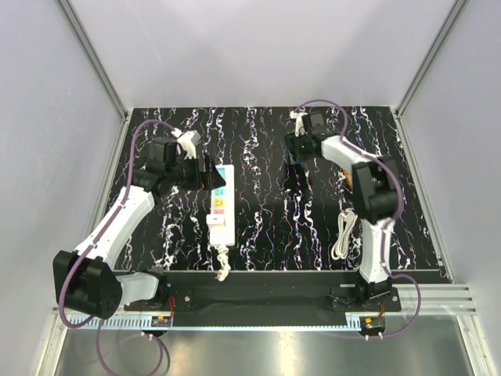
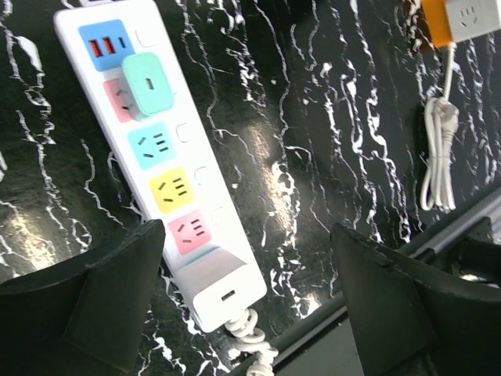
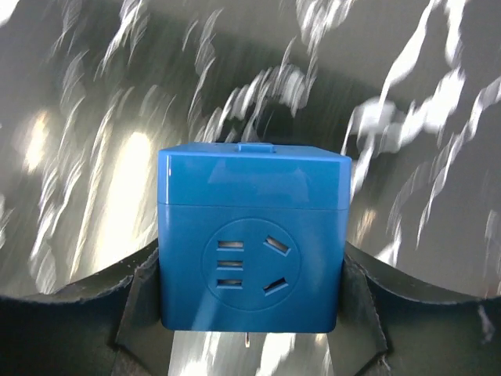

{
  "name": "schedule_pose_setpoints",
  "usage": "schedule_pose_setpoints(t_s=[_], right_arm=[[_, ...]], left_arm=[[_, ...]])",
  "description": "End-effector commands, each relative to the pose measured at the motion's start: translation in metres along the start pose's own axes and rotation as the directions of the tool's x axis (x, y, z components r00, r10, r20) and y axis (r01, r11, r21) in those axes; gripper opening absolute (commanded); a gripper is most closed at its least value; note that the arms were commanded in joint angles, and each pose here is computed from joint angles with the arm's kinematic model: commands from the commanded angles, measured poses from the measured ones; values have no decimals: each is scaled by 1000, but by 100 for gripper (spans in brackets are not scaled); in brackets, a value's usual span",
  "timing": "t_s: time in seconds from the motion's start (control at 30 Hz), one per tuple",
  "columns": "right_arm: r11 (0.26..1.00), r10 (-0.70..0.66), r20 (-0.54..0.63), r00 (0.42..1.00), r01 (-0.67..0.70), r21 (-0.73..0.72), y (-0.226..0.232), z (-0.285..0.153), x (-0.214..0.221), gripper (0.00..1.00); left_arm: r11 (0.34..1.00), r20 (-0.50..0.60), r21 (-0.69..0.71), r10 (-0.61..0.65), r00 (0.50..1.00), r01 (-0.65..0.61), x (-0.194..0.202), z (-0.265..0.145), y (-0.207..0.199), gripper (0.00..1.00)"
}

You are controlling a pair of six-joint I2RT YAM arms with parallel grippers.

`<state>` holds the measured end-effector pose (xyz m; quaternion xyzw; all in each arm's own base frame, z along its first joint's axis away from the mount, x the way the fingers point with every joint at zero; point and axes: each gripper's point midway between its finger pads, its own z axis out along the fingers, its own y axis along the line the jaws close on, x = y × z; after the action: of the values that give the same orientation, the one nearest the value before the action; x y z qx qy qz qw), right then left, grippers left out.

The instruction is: Insert the plug

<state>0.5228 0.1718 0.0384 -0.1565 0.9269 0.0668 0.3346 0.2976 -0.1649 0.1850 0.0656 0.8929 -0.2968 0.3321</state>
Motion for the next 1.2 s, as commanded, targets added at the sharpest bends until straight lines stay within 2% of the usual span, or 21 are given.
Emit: schedule_pose_setpoints(t_s=[0.0, 0.03, 0.07, 0.1, 0.13, 0.17, 0.2, 0.23, 0.3, 0.33, 0.4, 0.5, 0.67, 0.8, 1.17], right_arm=[[975, -4, 382, 924, 89, -206, 45, -133, -95, 0], [964, 0, 351, 936, 94, -249, 54, -134, -67, 0], [953, -3, 400, 917, 124, -278, 67, -150, -69, 0], [942, 1, 466, 885, 155, -297, 77, -187, -76, 0], [929, 2, 445, 895, 163, -332, 87, -190, -51, 0], [911, -7, 478, 878, 203, -360, 106, -205, -48, 0], [893, -10, 538, 843, 250, -375, 117, -238, -50, 0], [878, -20, 521, 853, 265, -399, 129, -241, -30, 0], [837, -29, 573, 819, 333, -434, 156, -278, -20, 0], [824, -29, 573, 819, 344, -450, 163, -283, -11, 0], [793, -18, 608, 794, 381, -475, 178, -310, -6, 0], [764, 16, 611, 792, 384, -519, 190, -330, 4, 0], [737, 4, 589, 808, 396, -547, 204, -332, 22, 0], [731, -24, 588, 809, 415, -541, 210, -328, 31, 0], [708, -81, 599, 797, 469, -528, 224, -322, 39, 0]], left_arm=[[992, 80, 121, 28, 996, -38, -34, -13, -34, 90], [986, 75, 159, 29, 997, -41, -36, -16, -42, 90], [982, 75, 185, 27, 997, -41, -38, -18, -48, 90], [975, 78, 218, 18, 997, -35, -43, -23, -57, 90], [960, 60, 276, 17, 998, -33, -41, -27, -68, 90], [950, 62, 309, 19, 998, -37, -45, -32, -76, 90], [933, 42, 359, 16, 999, -30, -43, -36, -88, 90], [925, 40, 379, 19, 999, -33, -44, -38, -93, 90], [907, 38, 418, 29, 999, -42, -44, -45, -108, 91], [898, 36, 437, 40, 999, -51, -42, -49, -115, 92], [880, 30, 471, 62, 998, -69, -38, -53, -131, 93], [860, 7, 507, 64, 998, -58, -32, -57, -146, 95], [852, 8, 524, 20, 1000, -21, -30, -58, -152, 99], [799, -22, 601, -7, 1000, 19, -28, -60, -168, 99], [808, -140, 583, -8, 990, 89, -5, -23, -169, 99]])
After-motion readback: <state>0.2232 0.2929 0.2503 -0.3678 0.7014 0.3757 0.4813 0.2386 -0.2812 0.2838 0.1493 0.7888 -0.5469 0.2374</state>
